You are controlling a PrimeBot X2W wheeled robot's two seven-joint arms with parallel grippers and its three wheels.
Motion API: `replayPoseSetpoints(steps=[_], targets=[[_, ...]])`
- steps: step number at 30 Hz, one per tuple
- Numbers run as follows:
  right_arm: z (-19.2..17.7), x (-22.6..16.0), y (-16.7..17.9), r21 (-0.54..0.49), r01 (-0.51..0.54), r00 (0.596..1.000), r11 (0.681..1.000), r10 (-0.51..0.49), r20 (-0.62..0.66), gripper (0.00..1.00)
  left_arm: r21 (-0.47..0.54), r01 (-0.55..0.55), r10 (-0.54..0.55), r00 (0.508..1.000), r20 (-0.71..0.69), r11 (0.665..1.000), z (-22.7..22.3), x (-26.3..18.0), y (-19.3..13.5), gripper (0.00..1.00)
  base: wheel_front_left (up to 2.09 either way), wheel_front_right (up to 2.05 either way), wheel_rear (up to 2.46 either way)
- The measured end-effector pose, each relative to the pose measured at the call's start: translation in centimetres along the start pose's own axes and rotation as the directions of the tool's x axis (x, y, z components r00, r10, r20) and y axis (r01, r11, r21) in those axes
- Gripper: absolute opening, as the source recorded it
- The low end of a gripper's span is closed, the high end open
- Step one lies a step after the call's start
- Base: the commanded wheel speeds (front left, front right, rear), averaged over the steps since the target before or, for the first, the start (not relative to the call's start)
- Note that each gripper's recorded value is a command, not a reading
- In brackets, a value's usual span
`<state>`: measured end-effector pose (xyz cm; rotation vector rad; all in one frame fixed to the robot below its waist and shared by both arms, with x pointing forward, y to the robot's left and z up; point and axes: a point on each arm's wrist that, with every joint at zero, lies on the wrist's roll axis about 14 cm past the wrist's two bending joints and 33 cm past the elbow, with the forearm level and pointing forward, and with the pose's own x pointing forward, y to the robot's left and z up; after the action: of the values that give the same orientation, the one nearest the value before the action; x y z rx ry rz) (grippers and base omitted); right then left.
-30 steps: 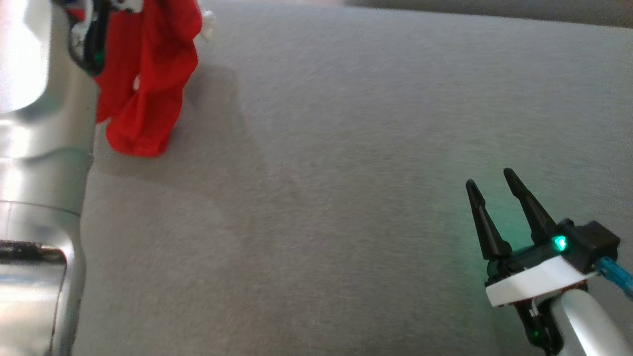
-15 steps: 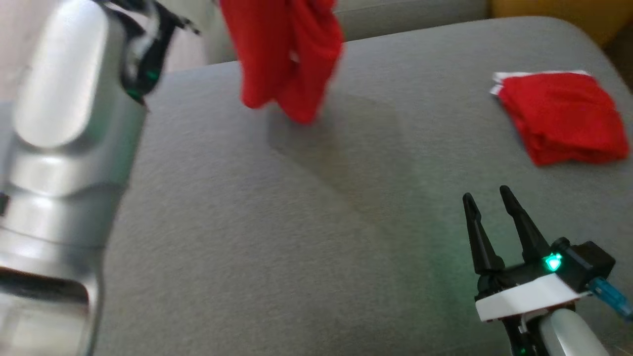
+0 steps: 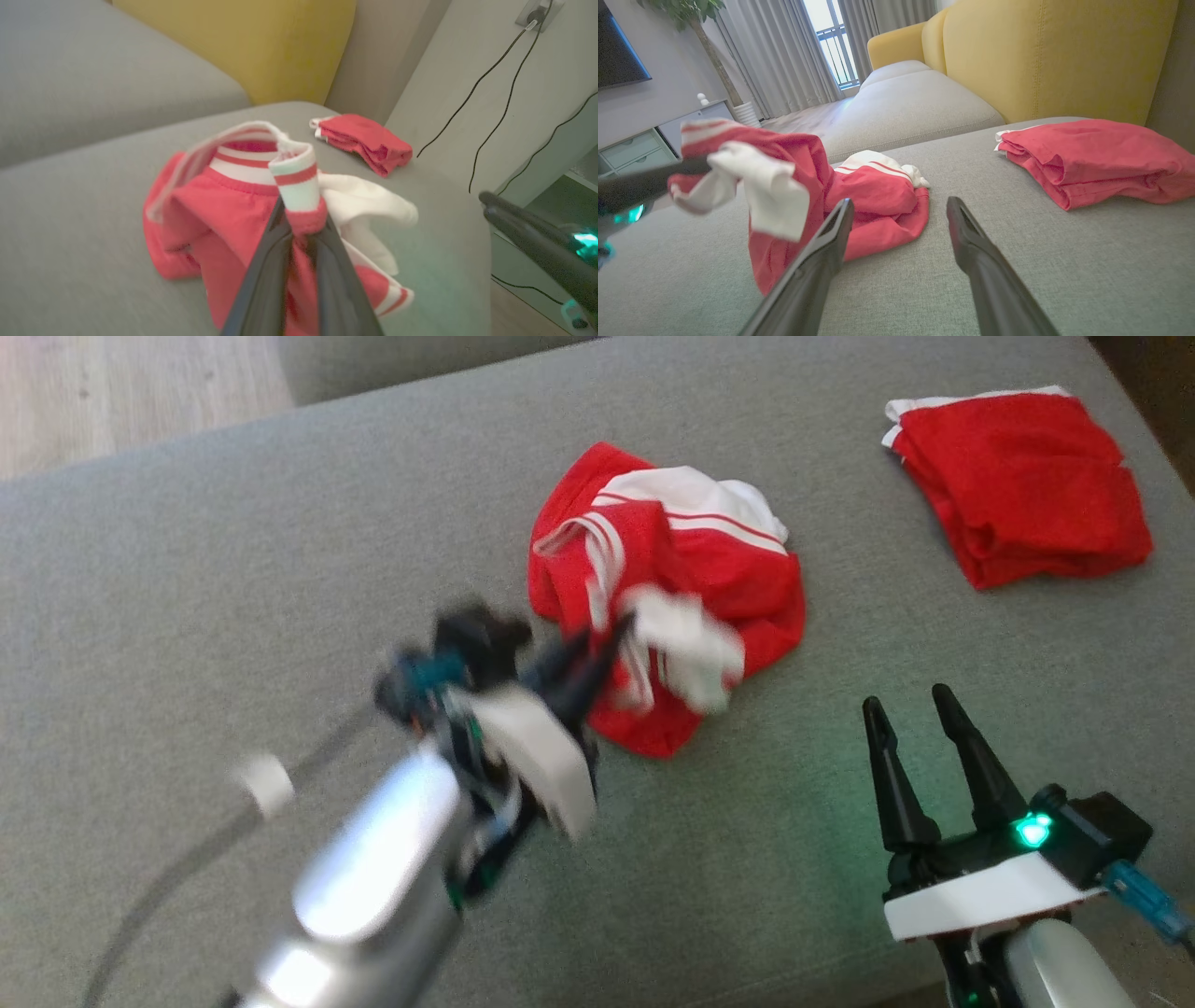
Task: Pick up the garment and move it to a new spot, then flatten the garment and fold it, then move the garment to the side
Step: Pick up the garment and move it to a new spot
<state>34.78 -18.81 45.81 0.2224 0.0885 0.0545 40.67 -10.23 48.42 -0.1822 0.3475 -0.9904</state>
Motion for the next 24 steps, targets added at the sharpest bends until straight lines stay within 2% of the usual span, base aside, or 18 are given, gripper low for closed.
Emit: replayPoseSetpoints(steps=[1,2,3,4,5,8,11,16,18,24], targets=[[-0.2,0.1,-0.1,-0.001,0.001,1.000,1.000,-0.001,-0.005,1.00,-0.029,0.004,-0.005,1.000,-0.023,1.000,-1.7,-0.2,-0.5,0.00,0.00,0.00,0.00],[-0.3,0.3,-0.1,-0.002,0.000,1.000,1.000,0.000,-0.010,1.00,-0.060,0.007,-0.009,0.999,-0.041,0.998,-3.0,-0.5,-1.0,0.04,0.00,0.00,0.00],[-0.4,0.5,0.0,-0.003,-0.002,1.000,1.000,0.002,-0.013,1.00,-0.091,0.009,-0.014,0.999,-0.051,0.996,-4.0,-0.8,-1.6,0.36,0.00,0.00,0.00],[-0.5,0.7,0.0,-0.004,-0.007,1.000,1.000,0.007,-0.015,1.00,-0.114,0.011,-0.018,0.998,-0.062,0.993,-5.0,-1.1,-2.1,0.90,0.00,0.00,0.00],[-0.5,0.9,0.2,-0.006,-0.014,1.000,1.000,0.014,-0.016,1.00,-0.131,0.003,-0.011,0.998,-0.064,0.991,-5.6,-1.4,-2.3,1.00,0.00,0.00,0.00],[-0.4,1.5,0.6,-0.006,-0.031,0.999,1.000,0.031,-0.012,1.00,-0.150,-0.032,0.026,0.999,-0.043,0.988,-5.9,-1.9,-2.2,1.00,0.00,0.00,0.00],[-0.1,1.7,1.2,-0.013,-0.052,0.999,0.999,0.052,-0.001,1.00,-0.129,-0.093,0.099,0.994,0.037,0.987,-4.5,-2.7,-1.3,1.00,0.00,0.00,0.00],[1.1,1.1,1.9,-0.022,-0.078,0.996,0.997,0.078,0.037,1.00,-0.121,-0.256,0.277,0.937,0.211,0.959,-1.1,-5.5,0.6,1.00,0.00,0.00,0.00],[1.3,0.4,2.2,-0.021,-0.082,0.996,0.996,0.083,0.045,1.00,-0.139,-0.338,0.363,0.897,0.253,0.931,-0.8,-7.4,1.6,1.00,0.00,0.00,0.00],[1.0,-1.9,2.5,-0.023,-0.087,0.995,0.996,0.088,0.046,1.00,-0.216,-0.553,0.593,0.735,0.328,0.805,-0.8,-14.6,4.2,1.00,0.00,0.00,0.00]])
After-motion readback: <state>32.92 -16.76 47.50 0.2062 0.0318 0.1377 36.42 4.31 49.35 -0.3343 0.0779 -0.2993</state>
